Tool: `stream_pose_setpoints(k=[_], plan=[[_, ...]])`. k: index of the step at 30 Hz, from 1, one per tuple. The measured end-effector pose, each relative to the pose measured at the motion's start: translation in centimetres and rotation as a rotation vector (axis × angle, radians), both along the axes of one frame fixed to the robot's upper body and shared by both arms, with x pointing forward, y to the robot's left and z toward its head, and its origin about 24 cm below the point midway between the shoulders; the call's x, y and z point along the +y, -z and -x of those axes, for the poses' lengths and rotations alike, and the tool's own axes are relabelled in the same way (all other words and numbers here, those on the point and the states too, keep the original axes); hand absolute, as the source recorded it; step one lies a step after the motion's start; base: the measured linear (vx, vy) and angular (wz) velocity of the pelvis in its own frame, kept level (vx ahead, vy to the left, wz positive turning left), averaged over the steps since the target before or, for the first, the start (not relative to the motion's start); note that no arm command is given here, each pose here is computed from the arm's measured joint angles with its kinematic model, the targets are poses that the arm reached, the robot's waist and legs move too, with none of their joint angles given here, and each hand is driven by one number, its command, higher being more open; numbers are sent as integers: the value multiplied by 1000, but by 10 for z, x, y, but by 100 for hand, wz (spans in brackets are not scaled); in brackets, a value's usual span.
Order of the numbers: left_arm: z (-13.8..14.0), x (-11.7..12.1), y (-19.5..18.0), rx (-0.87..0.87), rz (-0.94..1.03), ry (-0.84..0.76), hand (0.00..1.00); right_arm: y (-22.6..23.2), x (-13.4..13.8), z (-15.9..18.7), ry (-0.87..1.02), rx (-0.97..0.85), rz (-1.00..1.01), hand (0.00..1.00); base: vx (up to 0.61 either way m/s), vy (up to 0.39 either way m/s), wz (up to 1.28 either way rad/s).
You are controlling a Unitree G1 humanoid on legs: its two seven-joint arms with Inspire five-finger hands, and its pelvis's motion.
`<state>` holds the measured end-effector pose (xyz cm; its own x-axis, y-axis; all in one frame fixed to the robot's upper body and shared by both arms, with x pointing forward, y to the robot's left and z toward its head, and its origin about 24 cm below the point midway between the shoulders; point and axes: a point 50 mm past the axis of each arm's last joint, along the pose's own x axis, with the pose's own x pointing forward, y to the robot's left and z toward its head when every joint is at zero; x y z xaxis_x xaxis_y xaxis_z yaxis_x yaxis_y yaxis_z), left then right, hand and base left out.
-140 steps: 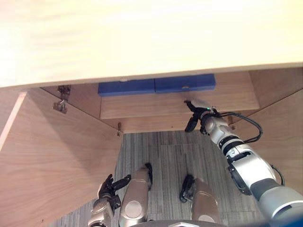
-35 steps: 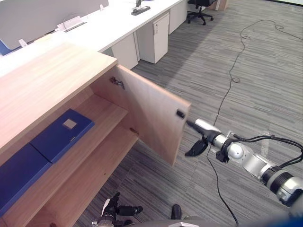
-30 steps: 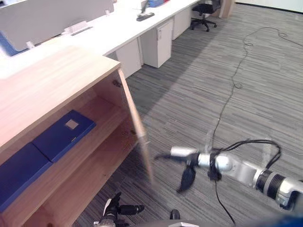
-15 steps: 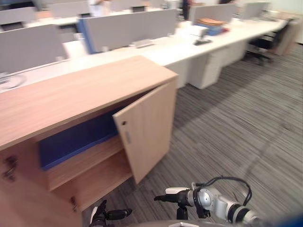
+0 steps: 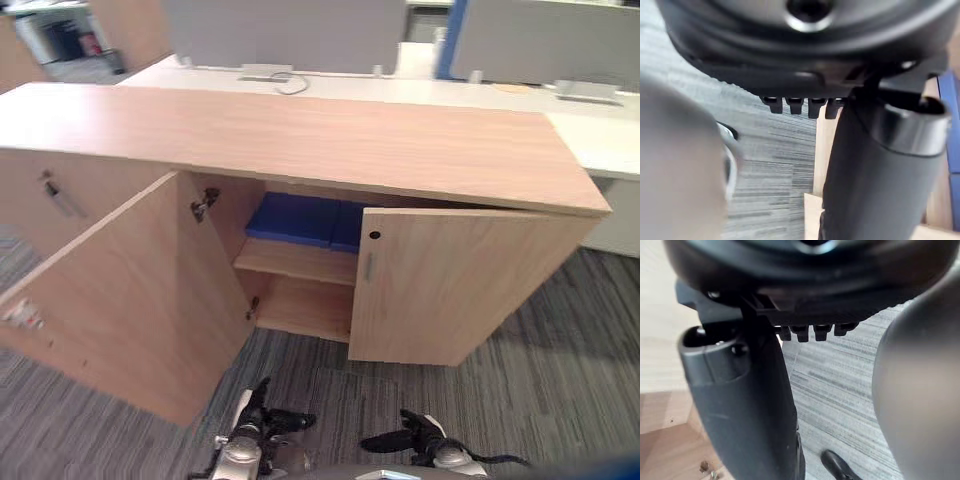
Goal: Walk over to the cabinet, pick up the folder, carry it to the office cabinet, place the folder inside the office cabinet, then close the office cabinet door
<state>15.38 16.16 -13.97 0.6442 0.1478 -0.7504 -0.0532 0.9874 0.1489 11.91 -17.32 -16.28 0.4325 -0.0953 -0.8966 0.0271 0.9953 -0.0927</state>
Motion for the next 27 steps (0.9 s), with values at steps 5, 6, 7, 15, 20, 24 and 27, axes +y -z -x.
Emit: stream_pose_setpoints(k=[5,6,7,15,20,24,27], plan=[[-4,3,-4,-25,-64,-50,100,3,-16,14,208,26,-7,100,8,-294,134],[-5,1,-5,-35,-69,-9,100,3,-19,15,207,20,0,100,-49,-71,108],[-5,8,-5,-39,-77,-2,100,2,-15,13,205,3,-13,100,-64,-40,102],[21,0,12,108,67,207,100,4,-23,24,368,14,-49,100,-15,42,77],[38,15,18,165,122,98,100,5,-24,27,397,13,-67,100,24,29,23],[51,28,20,169,164,-82,100,5,-21,28,402,13,-81,100,-1,3,14],[57,33,21,157,200,-196,100,5,-21,29,422,8,-95,100,-7,14,-1]])
